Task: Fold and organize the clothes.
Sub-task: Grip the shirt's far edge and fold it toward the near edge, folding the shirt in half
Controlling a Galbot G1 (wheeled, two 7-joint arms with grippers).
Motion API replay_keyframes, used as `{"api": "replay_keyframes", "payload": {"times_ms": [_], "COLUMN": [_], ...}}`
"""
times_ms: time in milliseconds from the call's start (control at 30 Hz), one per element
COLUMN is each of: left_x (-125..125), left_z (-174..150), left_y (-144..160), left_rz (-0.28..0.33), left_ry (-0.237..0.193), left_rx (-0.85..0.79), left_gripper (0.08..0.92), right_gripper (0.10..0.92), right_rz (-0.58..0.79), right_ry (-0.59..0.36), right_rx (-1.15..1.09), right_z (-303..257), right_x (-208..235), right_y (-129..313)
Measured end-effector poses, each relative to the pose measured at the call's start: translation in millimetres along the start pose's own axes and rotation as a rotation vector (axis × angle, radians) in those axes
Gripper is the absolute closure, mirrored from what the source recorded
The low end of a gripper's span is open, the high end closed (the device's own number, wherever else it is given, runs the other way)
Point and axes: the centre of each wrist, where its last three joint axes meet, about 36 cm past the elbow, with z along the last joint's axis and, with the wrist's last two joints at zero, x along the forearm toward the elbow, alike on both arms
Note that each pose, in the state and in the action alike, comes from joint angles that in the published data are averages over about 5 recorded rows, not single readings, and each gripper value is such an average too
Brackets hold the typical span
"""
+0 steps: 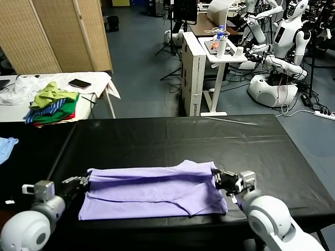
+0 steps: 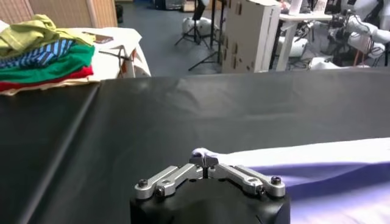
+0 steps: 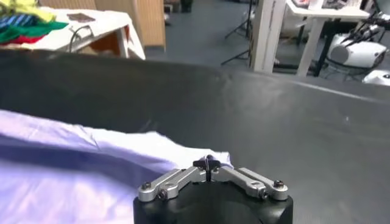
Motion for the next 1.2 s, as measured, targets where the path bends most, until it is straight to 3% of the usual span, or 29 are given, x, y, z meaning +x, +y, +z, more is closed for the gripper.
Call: {"api": "replay_keyframes", "payload": {"times_ms": [800,867,933,1200], "left_x": [20.7,22.8,25.5,38.7], "left_z": [43.0,42.8,42.2,36.5], "left_y": [-10.3,-12.7,-15.4,-21.1], "left_rz": [-0.052,-0.060,-0.067,-0.090], "left_ry": [0.086,0.087,0.088,0.089], "left_rx": [-0.045,-0.047,-0.049,-0.059], "left_gripper": [0.852,0.838,0.774,0.277], "right_gripper": [0.876,0.812,0.710,0.216], "right_rz": [-0.059,-0.070,-0.078,-0.087], "right_ry": [0.045,0.042,0.038,0.002], "right_rx": [0.011,0.016,0.019,-0.015], "right_z": [13.5,12.4,11.4,3.2], "right_x": [7.4,11.1,15.7,35.0], "right_y": [6.2,6.5,7.0,6.5]}}
